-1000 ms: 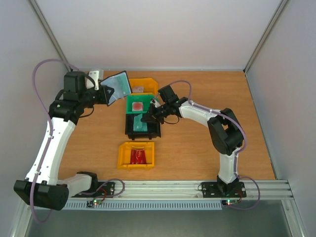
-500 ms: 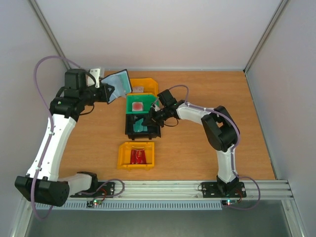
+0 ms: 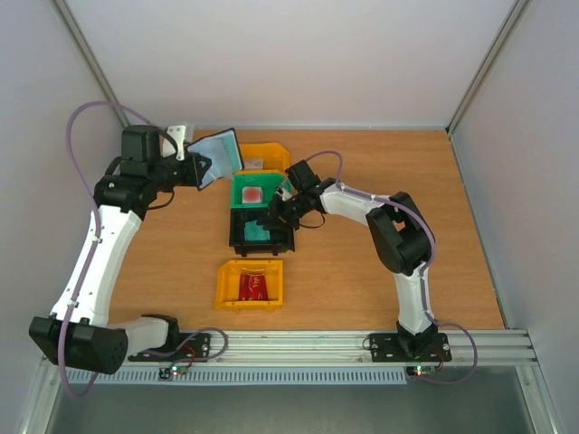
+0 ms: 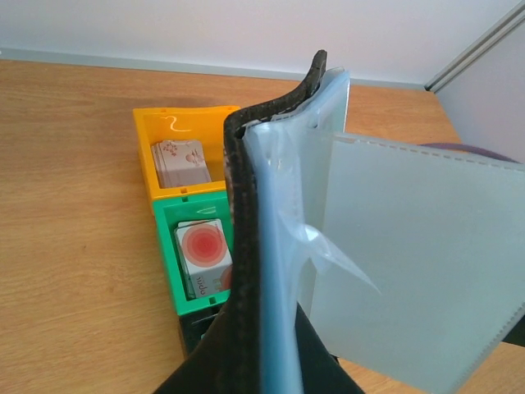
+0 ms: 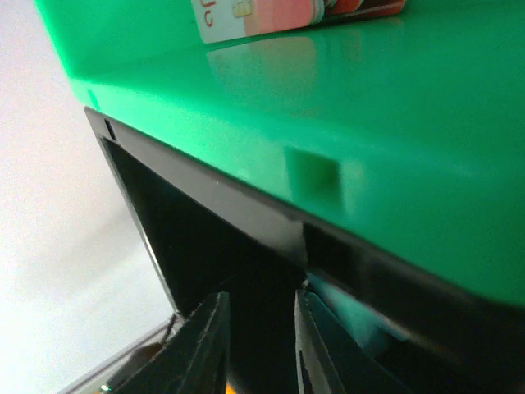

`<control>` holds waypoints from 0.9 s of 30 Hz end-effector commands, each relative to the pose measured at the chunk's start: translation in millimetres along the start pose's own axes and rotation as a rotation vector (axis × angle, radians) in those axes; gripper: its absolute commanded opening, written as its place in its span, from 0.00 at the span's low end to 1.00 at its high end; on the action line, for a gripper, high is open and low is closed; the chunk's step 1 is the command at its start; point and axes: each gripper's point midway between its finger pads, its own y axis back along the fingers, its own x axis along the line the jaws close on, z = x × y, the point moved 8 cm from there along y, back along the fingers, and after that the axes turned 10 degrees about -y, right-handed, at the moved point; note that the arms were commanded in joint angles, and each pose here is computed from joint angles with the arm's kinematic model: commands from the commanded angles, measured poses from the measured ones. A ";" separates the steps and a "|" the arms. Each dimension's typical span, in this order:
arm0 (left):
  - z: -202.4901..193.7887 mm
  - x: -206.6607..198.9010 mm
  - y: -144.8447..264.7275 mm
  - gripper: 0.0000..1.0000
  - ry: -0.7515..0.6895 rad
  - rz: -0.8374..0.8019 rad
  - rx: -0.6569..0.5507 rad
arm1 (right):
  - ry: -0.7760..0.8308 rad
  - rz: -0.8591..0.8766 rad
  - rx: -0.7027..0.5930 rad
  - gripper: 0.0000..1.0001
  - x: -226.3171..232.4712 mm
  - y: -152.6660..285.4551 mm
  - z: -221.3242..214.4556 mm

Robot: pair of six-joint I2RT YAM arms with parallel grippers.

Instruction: Take the credit cards out of the card holder

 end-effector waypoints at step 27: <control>-57.3 -60.9 40.0 0.00 -0.095 -0.675 -0.326 | 1.061 0.332 -0.145 0.45 137.2 240.2 -217.9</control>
